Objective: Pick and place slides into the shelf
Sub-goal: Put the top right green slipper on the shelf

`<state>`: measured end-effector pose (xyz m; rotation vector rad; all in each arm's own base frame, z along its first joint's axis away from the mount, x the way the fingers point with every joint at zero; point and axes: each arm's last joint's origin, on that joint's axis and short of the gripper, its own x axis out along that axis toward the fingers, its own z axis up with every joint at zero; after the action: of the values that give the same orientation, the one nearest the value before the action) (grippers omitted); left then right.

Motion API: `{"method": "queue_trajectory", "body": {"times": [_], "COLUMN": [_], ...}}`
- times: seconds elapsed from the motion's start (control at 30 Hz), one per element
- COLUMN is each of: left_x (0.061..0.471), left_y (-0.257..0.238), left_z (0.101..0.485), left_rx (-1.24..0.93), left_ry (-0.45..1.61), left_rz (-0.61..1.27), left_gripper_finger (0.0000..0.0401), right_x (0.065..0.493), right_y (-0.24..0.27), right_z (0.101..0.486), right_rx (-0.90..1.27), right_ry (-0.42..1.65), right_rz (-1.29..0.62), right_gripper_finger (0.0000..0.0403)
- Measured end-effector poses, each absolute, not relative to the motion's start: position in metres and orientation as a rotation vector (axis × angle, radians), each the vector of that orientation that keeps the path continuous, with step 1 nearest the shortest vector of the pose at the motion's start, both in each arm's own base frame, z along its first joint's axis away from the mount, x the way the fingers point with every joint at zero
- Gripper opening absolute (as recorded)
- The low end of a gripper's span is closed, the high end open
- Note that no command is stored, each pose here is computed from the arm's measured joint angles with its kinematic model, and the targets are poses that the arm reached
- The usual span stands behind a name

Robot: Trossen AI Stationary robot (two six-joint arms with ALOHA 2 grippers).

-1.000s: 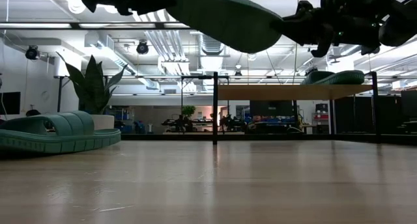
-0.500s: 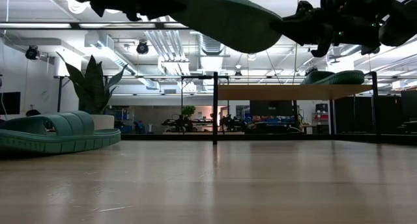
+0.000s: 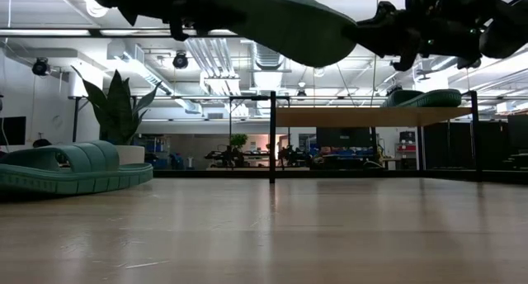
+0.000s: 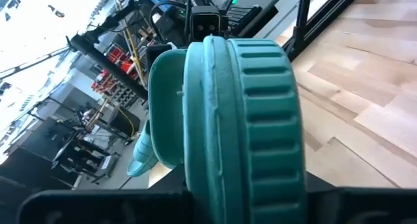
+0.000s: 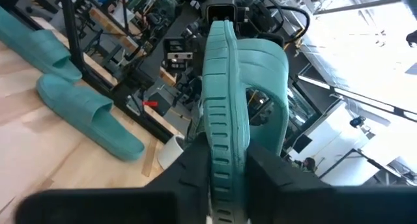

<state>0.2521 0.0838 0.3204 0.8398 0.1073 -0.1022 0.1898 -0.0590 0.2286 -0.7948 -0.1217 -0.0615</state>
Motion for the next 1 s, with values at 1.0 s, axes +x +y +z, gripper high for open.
{"method": "queue_trajectory", "body": {"times": [1.0], "left_x": [0.214], "left_y": [0.08], "left_z": [0.344], "left_rx": [0.865], "left_ry": [0.235], "left_rz": [0.419], "left_gripper_finger": [0.0051], "right_x": [0.184], "right_y": [-0.061], "right_z": [0.237], "right_rx": [-0.536], "right_ry": [-0.149], "right_rz": [-0.184], "right_gripper_finger": [0.0147]}}
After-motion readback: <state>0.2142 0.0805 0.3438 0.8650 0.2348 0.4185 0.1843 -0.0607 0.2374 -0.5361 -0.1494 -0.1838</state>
